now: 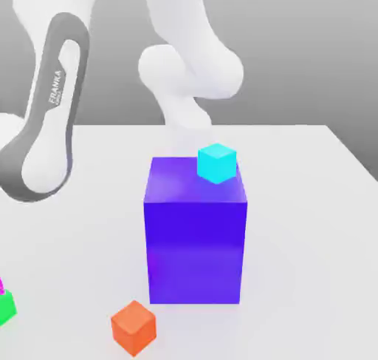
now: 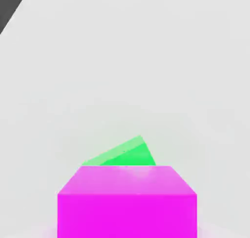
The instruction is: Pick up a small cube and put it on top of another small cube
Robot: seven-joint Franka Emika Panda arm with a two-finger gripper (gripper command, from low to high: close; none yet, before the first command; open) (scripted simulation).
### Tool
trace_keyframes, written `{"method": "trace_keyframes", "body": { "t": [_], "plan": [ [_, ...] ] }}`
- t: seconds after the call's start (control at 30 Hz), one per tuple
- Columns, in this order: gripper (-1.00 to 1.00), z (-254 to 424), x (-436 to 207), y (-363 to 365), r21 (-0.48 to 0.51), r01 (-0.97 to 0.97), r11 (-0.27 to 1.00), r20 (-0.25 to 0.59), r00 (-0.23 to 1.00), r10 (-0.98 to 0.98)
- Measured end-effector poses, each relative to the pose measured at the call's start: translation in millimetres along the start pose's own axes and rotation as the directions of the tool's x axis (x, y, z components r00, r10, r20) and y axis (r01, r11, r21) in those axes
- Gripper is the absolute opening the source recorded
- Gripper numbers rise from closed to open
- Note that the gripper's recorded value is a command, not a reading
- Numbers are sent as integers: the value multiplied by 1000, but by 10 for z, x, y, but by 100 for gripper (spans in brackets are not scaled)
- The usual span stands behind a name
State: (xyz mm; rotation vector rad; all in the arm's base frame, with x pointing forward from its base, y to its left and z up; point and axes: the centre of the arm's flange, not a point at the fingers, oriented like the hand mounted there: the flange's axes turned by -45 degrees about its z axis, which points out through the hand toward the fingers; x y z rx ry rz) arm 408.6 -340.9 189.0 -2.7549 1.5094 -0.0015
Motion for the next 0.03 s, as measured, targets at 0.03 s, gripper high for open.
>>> {"method": "trace_keyframes", "body": {
  "t": [0.03],
  "plan": [
    [100, 0, 0, 0, 0, 0, 1000, 0, 1000, 0]
  ]
}}
